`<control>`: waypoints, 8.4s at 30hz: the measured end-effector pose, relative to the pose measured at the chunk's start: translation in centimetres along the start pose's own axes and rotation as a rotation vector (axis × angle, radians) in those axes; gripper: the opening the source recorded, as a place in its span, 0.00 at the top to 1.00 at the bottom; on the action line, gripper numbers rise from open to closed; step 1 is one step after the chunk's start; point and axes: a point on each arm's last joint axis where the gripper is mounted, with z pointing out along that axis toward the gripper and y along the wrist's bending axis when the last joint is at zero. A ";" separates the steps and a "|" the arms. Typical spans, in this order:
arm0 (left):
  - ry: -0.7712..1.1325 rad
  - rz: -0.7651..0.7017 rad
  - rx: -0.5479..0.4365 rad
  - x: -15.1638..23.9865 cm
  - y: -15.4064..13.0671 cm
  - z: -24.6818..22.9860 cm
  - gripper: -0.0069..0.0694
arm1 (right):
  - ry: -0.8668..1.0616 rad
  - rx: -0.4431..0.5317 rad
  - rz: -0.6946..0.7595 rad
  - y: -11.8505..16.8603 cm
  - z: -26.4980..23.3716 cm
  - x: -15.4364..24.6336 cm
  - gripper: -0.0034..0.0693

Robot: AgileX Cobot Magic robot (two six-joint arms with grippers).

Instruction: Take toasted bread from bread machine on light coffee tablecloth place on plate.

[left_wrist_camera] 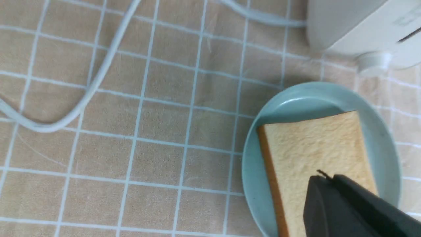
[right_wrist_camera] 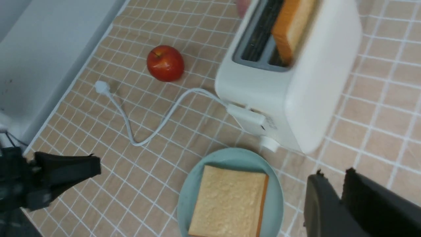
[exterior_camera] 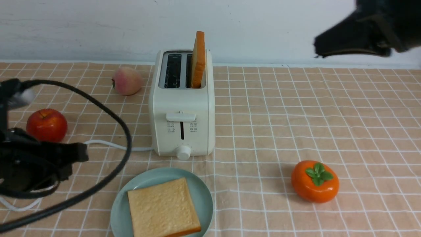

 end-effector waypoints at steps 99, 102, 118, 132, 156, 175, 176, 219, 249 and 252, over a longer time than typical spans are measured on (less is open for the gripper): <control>-0.442 0.013 0.171 5.6 3.7 -11.0 0.93 | 0.137 0.224 0.073 -4.7 -5.9 1.8 0.97; -0.459 0.003 0.187 5.5 3.7 -10.7 0.93 | 0.092 0.356 0.025 -2.3 -9.9 3.2 0.96; -0.463 -0.054 0.227 6.4 4.0 -8.1 0.93 | -0.715 0.643 -0.142 -1.2 -13.7 20.9 0.95; -0.487 -0.060 0.249 6.3 3.8 -8.2 0.92 | -1.074 0.706 -0.227 -2.0 -14.2 25.7 0.93; -0.516 0.029 0.202 6.9 4.5 -7.4 0.90 | -1.076 0.707 -0.228 -2.0 -14.2 25.7 0.91; -0.465 0.072 0.060 16.4 10.0 0.6 0.87 | -1.077 0.707 -0.228 -2.0 -14.2 25.7 0.87; -0.466 0.072 0.060 16.4 10.0 0.6 0.87 | -1.077 0.707 -0.228 -2.0 -14.2 25.7 0.87; -0.464 0.072 0.060 16.4 10.1 0.6 0.82 | -0.693 0.741 -0.168 -5.3 -9.6 30.5 0.81; -0.463 0.070 0.060 16.4 10.1 0.6 0.77 | -0.463 0.758 -0.005 -7.0 -7.6 35.7 0.75; -0.463 0.070 0.060 16.4 10.1 0.6 0.77 | -0.463 0.758 -0.005 -7.0 -7.6 35.7 0.75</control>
